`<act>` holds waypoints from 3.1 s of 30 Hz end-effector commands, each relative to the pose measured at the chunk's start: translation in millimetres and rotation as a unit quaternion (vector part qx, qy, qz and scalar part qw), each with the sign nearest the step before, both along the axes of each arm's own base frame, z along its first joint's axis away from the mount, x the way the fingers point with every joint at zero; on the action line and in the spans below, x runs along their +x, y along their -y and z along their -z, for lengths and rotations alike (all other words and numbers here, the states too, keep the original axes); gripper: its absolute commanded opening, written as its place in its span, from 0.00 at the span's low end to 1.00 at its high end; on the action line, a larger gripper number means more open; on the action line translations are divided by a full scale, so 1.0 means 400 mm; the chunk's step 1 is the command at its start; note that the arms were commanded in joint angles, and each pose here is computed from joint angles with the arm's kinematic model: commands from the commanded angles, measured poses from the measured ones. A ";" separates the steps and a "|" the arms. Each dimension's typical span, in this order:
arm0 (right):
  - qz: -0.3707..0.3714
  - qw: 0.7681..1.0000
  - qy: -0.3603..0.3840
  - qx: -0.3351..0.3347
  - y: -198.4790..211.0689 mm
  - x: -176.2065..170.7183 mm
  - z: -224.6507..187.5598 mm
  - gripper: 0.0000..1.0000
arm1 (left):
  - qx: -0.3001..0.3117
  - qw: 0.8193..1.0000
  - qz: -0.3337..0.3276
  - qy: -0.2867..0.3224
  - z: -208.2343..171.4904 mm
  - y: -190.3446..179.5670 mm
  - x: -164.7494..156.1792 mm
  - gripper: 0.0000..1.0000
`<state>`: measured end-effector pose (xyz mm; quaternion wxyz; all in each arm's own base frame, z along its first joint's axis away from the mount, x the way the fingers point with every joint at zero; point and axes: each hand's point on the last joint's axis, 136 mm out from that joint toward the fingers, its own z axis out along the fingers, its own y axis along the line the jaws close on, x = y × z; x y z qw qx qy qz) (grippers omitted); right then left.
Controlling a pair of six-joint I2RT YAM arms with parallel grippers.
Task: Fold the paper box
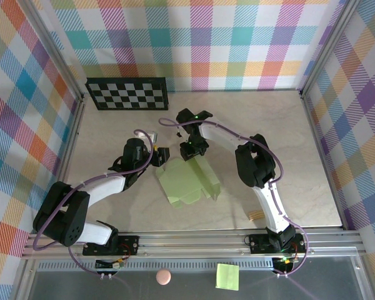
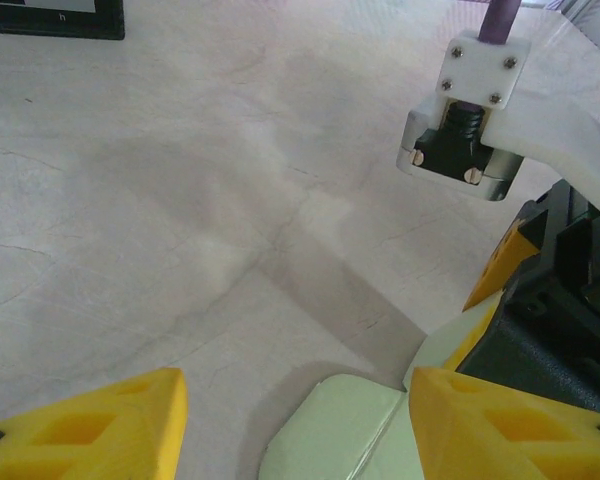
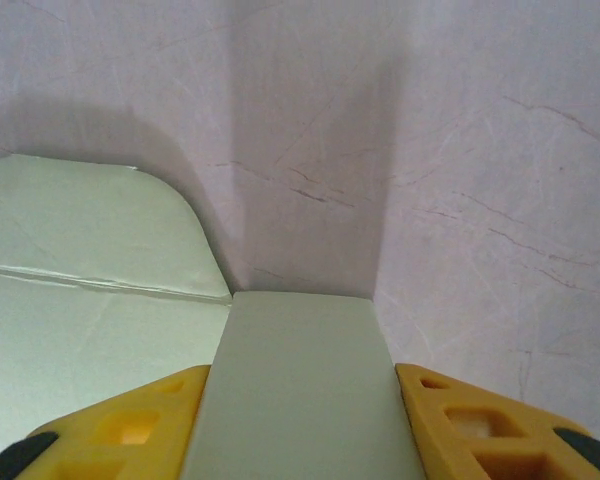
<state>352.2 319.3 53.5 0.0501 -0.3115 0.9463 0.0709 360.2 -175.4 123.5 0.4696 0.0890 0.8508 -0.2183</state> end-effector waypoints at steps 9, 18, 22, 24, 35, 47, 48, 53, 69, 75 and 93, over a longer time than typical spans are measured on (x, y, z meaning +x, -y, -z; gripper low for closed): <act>-0.180 0.981 0.064 -0.032 -0.009 -0.004 -0.058 0.31 | -0.020 1.000 -0.009 0.011 -0.026 -0.009 0.010 0.61; -0.355 0.928 0.111 -0.015 -0.054 -0.043 -0.107 0.31 | -0.095 0.992 -0.075 -0.040 -0.044 -0.090 0.033 0.60; -0.415 0.903 0.106 -0.021 -0.070 -0.060 -0.100 0.31 | -0.189 0.975 -0.111 -0.040 -0.073 -0.150 0.049 0.58; -0.435 0.893 0.105 -0.033 -0.074 -0.059 -0.096 0.30 | -0.219 0.966 -0.125 -0.048 -0.080 -0.175 0.053 0.57; -0.521 0.842 0.116 -0.073 -0.141 -0.028 -0.062 0.30 | -0.207 0.967 -0.079 -0.128 -0.078 -0.160 0.043 0.52; -0.484 0.864 0.134 -0.021 -0.209 -0.013 -0.079 0.58 | -0.188 0.966 -0.065 -0.165 -0.079 -0.149 0.038 0.51; -0.477 0.868 0.137 -0.012 -0.210 -0.015 -0.094 0.62 | -0.189 0.966 -0.059 -0.168 -0.082 -0.144 0.038 0.51; -0.415 0.895 0.156 0.054 -0.202 -0.018 -0.211 0.70 | -0.181 0.962 -0.057 -0.196 -0.079 -0.130 0.047 0.51; -0.011 0.948 0.260 0.183 0.068 0.071 -0.420 0.71 | -0.148 0.957 0.034 -0.248 -0.023 0.053 0.008 0.46; 0.067 0.953 0.233 0.183 0.137 0.053 -0.399 0.69 | -0.148 0.952 0.055 -0.261 -0.004 0.088 -0.010 0.45; 0.167 0.963 0.131 0.165 0.168 0.010 -0.318 0.64 | -0.146 0.943 0.052 -0.294 0.064 0.098 -0.045 0.29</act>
